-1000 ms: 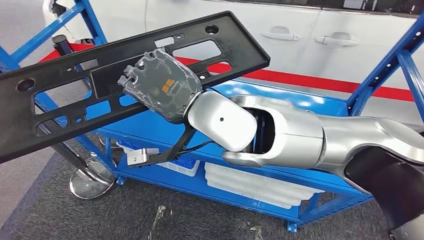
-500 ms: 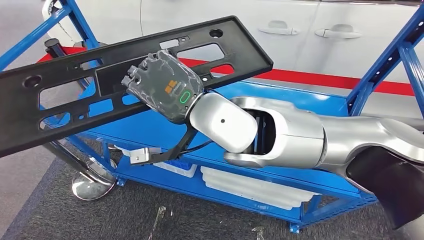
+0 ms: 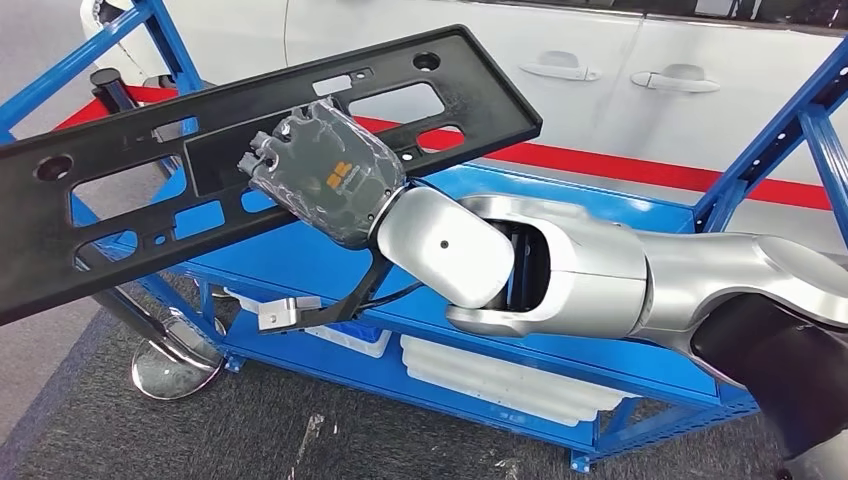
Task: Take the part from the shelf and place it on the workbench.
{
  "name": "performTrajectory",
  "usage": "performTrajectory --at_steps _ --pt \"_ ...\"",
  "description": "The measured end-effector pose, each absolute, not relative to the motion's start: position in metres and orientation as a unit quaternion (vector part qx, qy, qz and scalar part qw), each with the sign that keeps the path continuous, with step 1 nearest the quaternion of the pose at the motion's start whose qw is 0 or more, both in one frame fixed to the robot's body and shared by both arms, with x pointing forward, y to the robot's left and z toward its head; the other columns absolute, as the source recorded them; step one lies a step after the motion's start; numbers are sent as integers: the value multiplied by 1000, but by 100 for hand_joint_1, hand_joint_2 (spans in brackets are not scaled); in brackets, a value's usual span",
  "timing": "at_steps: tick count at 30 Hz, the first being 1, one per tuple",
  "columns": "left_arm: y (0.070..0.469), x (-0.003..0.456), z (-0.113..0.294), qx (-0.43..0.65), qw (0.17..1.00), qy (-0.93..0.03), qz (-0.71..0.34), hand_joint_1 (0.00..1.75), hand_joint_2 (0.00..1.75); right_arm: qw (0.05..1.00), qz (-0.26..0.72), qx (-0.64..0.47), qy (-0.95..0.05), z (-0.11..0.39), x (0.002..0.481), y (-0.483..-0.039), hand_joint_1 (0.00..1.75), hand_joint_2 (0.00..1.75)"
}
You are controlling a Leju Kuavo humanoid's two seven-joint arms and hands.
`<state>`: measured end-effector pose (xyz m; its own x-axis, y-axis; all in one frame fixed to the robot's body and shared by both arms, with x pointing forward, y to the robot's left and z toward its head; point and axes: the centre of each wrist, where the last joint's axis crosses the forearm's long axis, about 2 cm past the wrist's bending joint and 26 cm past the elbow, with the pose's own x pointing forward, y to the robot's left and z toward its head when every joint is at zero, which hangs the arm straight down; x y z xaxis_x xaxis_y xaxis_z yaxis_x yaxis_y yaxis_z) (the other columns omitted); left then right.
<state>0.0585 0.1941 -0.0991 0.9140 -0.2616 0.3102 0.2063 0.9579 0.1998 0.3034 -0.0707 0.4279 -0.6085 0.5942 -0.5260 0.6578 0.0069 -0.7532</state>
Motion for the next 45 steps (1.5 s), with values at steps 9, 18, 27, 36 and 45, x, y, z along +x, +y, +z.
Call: performTrajectory --at_steps 9,18,27,36,45 --pt "192 58 -99 73 974 -170 -128 0 175 31 -550 444 707 429 303 -71 175 175" --pt "192 59 -99 76 974 -168 -131 0 175 32 -551 447 704 432 303 -69 175 175" --pt "192 60 -99 77 974 -168 -132 0 175 27 -555 442 704 432 304 -70 175 175" --pt "191 60 -98 74 974 -165 -132 0 175 21 -560 443 700 430 305 -71 175 175" --pt "191 62 -98 76 974 -165 -132 0 175 15 -564 440 699 428 306 -72 175 175"
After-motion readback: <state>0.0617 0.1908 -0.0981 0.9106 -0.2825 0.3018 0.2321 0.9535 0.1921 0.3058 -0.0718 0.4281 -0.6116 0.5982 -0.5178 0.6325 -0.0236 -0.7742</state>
